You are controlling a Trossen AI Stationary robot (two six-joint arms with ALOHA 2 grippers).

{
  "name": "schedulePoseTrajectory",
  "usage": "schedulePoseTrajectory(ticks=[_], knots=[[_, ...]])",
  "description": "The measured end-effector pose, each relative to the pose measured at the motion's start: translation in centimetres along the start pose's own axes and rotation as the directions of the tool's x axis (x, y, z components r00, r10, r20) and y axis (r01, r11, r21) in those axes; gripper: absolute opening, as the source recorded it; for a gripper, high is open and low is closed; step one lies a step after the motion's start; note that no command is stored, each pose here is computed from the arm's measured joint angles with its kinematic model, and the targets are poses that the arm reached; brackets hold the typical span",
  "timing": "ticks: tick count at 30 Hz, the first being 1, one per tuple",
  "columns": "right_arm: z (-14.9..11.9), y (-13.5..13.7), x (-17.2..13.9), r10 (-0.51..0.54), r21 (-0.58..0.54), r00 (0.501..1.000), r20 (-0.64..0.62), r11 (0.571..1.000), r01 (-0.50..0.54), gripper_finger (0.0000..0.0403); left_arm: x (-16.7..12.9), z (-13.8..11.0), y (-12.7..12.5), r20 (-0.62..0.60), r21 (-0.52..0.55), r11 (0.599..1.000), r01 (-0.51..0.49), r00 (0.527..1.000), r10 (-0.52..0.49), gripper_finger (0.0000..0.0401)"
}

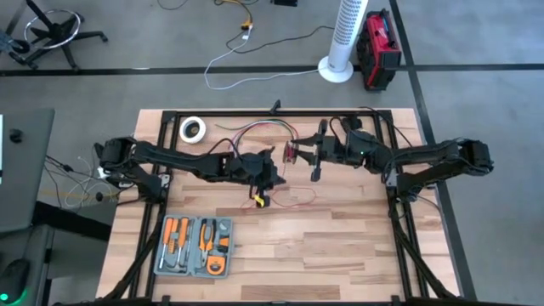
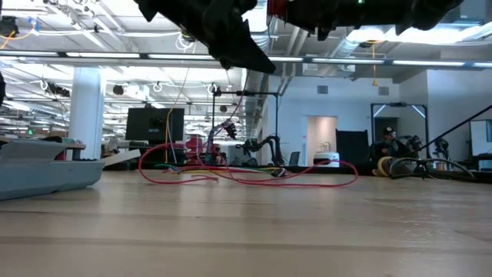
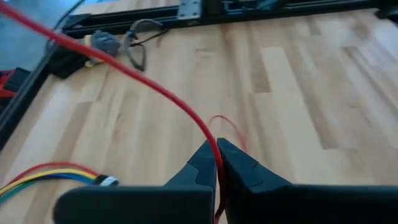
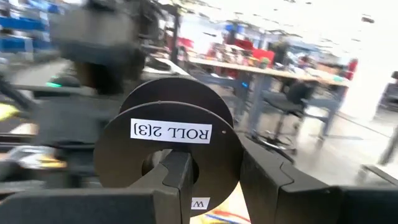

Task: Coil cords
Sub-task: Coil the red wire on the black spool

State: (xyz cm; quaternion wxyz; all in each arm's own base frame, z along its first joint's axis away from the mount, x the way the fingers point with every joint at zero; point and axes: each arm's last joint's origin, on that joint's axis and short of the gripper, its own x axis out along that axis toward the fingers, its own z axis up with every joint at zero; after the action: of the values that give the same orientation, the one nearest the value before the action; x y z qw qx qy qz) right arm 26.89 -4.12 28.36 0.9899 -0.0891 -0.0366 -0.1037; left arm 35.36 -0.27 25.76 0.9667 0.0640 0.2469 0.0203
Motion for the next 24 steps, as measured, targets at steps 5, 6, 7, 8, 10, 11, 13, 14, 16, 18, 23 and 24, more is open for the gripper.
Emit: schedulePoseTrajectory(ticks=[5, 6, 7, 8, 10, 11, 13, 14, 16, 18, 23, 24], knots=[[-0.4, -0.6, 0.0, -0.048, 0.004, 0.998, -0.040, 0.999, 0.048, 0.0108, -0.1, 0.2, -1.3, 0.011, 0.018, 0.999, 0.032, 0.999, -0.033, 0.0000], [-0.6, -0.8, 0.0, -0.053, 0.008, 0.997, -0.054, 0.999, 0.054, 0.0108, -0.1, 0.3, -1.5, 0.017, 0.019, 0.999, 0.036, 0.999, -0.036, 0.0000], [-0.7, -0.9, 0.0, -0.058, 0.013, 0.996, -0.069, 0.998, 0.059, 0.0108, -0.2, 0.3, -1.6, 0.021, 0.021, 0.999, 0.039, 0.999, -0.039, 0.0000], [-0.9, -1.0, 0.0, -0.066, 0.015, 0.994, -0.082, 0.998, 0.067, 0.0108, -0.2, 0.3, -1.8, 0.022, 0.024, 0.999, 0.043, 0.999, -0.043, 0.0000], [-1.2, -1.2, 0.0, -0.087, 0.014, 0.990, -0.115, 0.996, 0.089, 0.0108, -0.2, 0.4, -2.0, 0.018, 0.027, 0.999, 0.048, 0.999, -0.048, 0.0000], [-1.3, -1.3, 0.0, -0.096, 0.011, 0.987, -0.130, 0.995, 0.098, 0.0108, -0.3, 0.6, -2.1, 0.016, 0.028, 0.998, 0.049, 0.999, -0.050, 0.0000], [-1.6, -1.4, -0.1, -0.104, 0.008, 0.982, -0.155, 0.994, 0.106, 0.0108, -0.5, 1.3, -2.3, 0.020, 0.035, 0.998, 0.054, 0.998, -0.055, 0.0000], [-1.7, -1.4, -0.1, -0.102, 0.007, 0.981, -0.165, 0.994, 0.105, 0.0108, -0.6, 1.6, -2.4, 0.015, 0.043, 0.998, 0.055, 0.998, -0.055, 0.0000], [-1.8, -1.4, -0.1, -0.099, 0.005, 0.978, -0.182, 0.995, 0.102, 0.0108, -1.0, 2.3, -2.5, -0.009, 0.066, 0.996, 0.053, 0.999, -0.053, 0.0000], [-2.0, -1.4, -0.1, -0.097, 0.006, 0.976, -0.197, 0.995, 0.100, 0.0108, -1.4, 3.3, -2.6, -0.026, 0.090, 0.995, 0.048, 0.999, -0.046, 0.0000], [-2.3, -1.4, -0.2, -0.098, 0.008, 0.968, -0.231, 0.995, 0.103, 0.0108, -2.6, 5.5, -2.7, -0.043, 0.152, 0.988, 0.022, 0.999, -0.016, 0.0000], [-2.4, -1.4, -0.2, -0.098, 0.007, 0.966, -0.238, 0.995, 0.102, 0.0108, -2.9, 5.9, -2.7, -0.043, 0.165, 0.986, 0.018, 0.999, -0.011, 0.0000]])
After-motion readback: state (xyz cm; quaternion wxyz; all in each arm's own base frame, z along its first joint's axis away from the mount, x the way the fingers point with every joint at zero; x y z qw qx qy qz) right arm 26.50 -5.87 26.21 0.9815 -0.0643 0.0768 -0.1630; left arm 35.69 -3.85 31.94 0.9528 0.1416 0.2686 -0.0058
